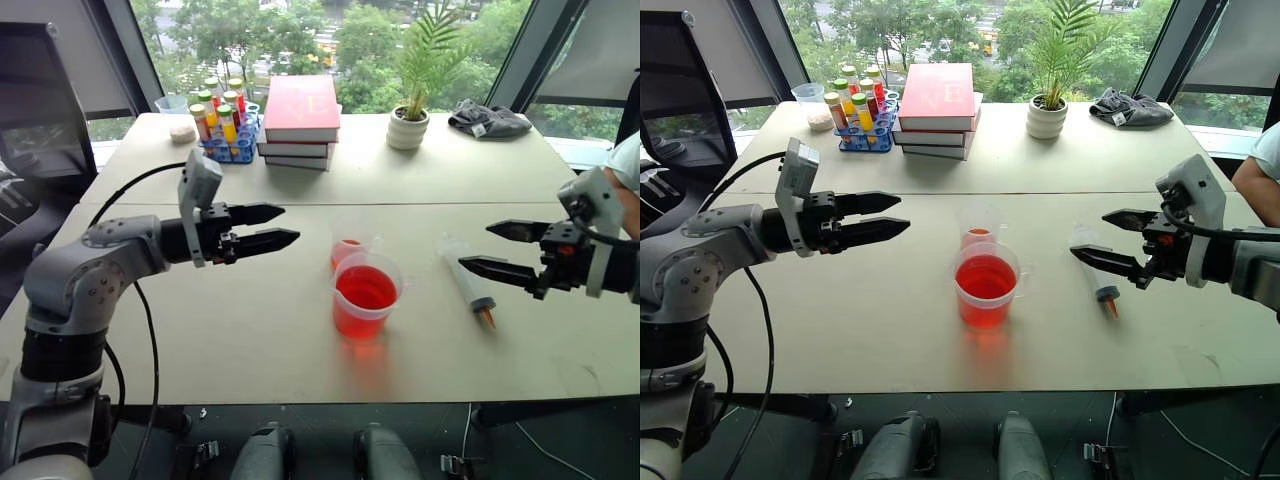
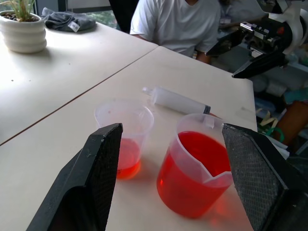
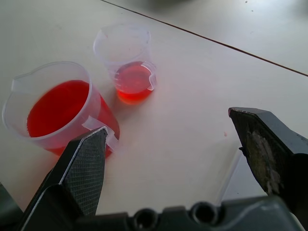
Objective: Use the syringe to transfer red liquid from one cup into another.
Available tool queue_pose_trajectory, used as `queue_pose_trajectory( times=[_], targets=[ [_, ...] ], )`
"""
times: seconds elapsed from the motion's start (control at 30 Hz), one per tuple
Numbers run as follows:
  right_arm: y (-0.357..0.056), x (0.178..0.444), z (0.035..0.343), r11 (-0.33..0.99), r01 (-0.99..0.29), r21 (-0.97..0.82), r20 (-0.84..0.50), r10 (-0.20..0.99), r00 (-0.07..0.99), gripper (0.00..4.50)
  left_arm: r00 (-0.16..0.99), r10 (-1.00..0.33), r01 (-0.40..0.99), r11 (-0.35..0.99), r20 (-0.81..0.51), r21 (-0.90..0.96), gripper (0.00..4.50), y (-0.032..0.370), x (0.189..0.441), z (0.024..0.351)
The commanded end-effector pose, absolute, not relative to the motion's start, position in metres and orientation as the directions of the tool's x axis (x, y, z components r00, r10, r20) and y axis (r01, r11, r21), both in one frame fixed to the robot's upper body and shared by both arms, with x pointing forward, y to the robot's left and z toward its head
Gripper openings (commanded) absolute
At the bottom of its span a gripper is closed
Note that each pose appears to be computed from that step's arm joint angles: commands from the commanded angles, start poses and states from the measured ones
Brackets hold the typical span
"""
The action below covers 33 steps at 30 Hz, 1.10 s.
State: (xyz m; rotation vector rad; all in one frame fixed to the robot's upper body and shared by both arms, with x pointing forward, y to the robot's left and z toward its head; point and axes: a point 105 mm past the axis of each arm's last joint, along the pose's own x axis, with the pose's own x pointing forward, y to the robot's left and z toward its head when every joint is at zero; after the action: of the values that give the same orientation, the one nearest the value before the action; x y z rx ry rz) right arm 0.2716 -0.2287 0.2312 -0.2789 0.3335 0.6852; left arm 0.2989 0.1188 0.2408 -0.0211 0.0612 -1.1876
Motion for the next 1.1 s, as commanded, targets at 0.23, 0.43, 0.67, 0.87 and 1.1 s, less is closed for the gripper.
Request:
queue_pose_trajectory(
  times=[0.23,0.43,0.67,0.87,1.1],
  targets=[
    [-0.251,0.295,0.230,0.856,-0.487,-0.173,-0.495,0.351,0.794,4.42,0.350,-0.937,0.937,0.350,-0.012,0.002,3.38,0.110,0.298,0.247],
    [-0.268,0.335,0.210,0.934,-0.342,-0.109,-0.593,0.215,0.776,4.42,0.329,-0.944,0.944,0.329,-0.002,0.011,3.38,0.102,0.301,0.245],
    [-0.276,0.366,0.165,0.956,-0.286,-0.066,-0.719,0.154,0.678,4.42,0.324,-0.946,0.946,0.324,0.012,0.019,3.38,0.097,0.301,0.242],
    [-0.272,0.376,0.141,0.945,-0.320,-0.073,-0.773,0.149,0.617,4.42,0.342,-0.940,0.939,0.342,0.021,0.021,3.38,0.097,0.299,0.240],
    [-0.262,0.379,0.138,0.921,-0.382,-0.083,-0.784,0.176,0.595,1.59,0.359,-0.933,0.933,0.360,0.025,0.023,3.38,0.099,0.298,0.239]
  ],
)
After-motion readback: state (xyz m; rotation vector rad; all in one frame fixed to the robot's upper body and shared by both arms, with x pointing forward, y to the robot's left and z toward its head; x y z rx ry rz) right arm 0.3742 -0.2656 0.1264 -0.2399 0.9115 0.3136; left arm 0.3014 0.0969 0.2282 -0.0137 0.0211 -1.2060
